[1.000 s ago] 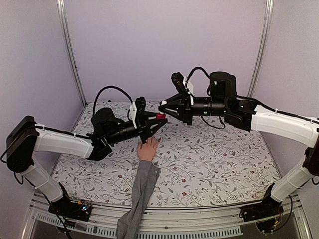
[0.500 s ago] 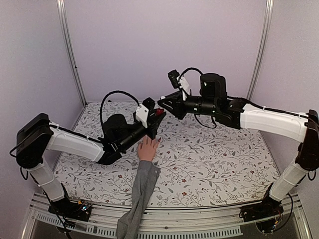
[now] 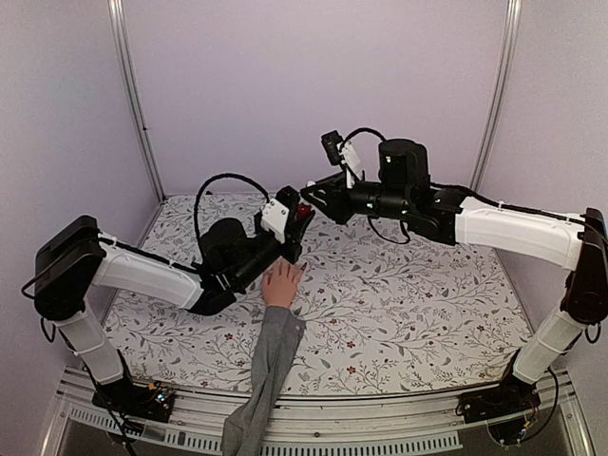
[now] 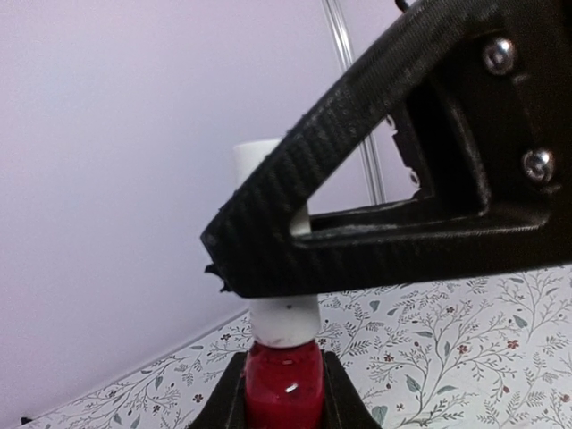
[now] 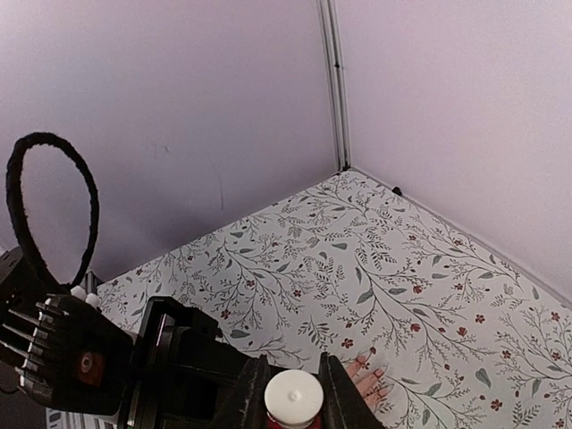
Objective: Paint the nails
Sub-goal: Screw the nail polish bottle.
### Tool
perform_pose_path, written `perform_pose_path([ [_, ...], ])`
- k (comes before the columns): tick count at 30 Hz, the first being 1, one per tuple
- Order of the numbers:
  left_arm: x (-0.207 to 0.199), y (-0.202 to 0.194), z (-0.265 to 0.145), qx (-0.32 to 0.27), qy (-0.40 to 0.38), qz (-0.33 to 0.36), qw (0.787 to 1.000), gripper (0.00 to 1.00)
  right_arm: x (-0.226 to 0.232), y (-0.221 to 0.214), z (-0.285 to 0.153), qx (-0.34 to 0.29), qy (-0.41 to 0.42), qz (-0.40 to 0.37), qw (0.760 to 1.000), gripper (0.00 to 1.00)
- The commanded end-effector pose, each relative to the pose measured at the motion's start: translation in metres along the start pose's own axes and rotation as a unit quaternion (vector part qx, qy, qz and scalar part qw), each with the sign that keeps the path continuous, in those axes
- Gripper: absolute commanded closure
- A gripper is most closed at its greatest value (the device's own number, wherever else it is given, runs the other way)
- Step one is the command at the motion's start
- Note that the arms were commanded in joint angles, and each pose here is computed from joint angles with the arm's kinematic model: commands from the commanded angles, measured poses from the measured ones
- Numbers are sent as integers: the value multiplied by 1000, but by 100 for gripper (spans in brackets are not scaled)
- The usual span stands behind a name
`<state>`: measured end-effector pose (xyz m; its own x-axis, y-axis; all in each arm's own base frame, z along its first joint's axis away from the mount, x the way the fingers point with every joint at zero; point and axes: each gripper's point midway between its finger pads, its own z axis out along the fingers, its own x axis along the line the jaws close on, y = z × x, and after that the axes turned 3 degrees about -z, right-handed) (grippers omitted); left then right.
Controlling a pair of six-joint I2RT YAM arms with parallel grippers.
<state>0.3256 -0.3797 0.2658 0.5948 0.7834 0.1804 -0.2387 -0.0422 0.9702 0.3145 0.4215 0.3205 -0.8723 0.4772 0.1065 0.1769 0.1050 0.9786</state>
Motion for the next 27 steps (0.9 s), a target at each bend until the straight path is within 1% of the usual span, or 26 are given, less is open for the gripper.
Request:
perform_pose_path([
  [1, -14, 45, -10, -64, -51, -10, 997, 100, 23, -15, -6, 27, 40, 4, 999, 73],
  [2, -16, 46, -12, -64, -60, -12, 996, 100, 23, -12, -10, 21, 39, 0, 999, 67],
  [3, -18, 46, -13, -62, -68, -14, 996, 100, 23, -12, -13, 18, 40, -3, 999, 63],
  [7, -25, 50, -20, -62, -101, -22, 993, 100, 26, -2, -32, 2, 44, -21, 999, 53],
  [9, -28, 52, -24, -63, -119, -26, 991, 100, 33, -3, -40, -2, 61, -36, 997, 47],
  [14, -50, 59, -39, -69, -222, -41, 972, 100, 57, -3, -63, -19, 120, -89, 989, 36],
  [17, -64, 65, -55, -75, -306, -56, 947, 100, 71, -3, -76, -23, 156, -119, 980, 35],
  [20, -75, 66, -68, -63, -385, -68, 918, 100, 85, -2, -88, -27, 193, -150, 969, 35],
  [24, -86, 63, -74, -40, -443, -71, 893, 100, 98, -4, -98, -29, 228, -192, 954, 36],
  [27, -92, 64, -82, -39, -478, -78, 874, 100, 104, -7, -104, -26, 249, -210, 945, 38],
])
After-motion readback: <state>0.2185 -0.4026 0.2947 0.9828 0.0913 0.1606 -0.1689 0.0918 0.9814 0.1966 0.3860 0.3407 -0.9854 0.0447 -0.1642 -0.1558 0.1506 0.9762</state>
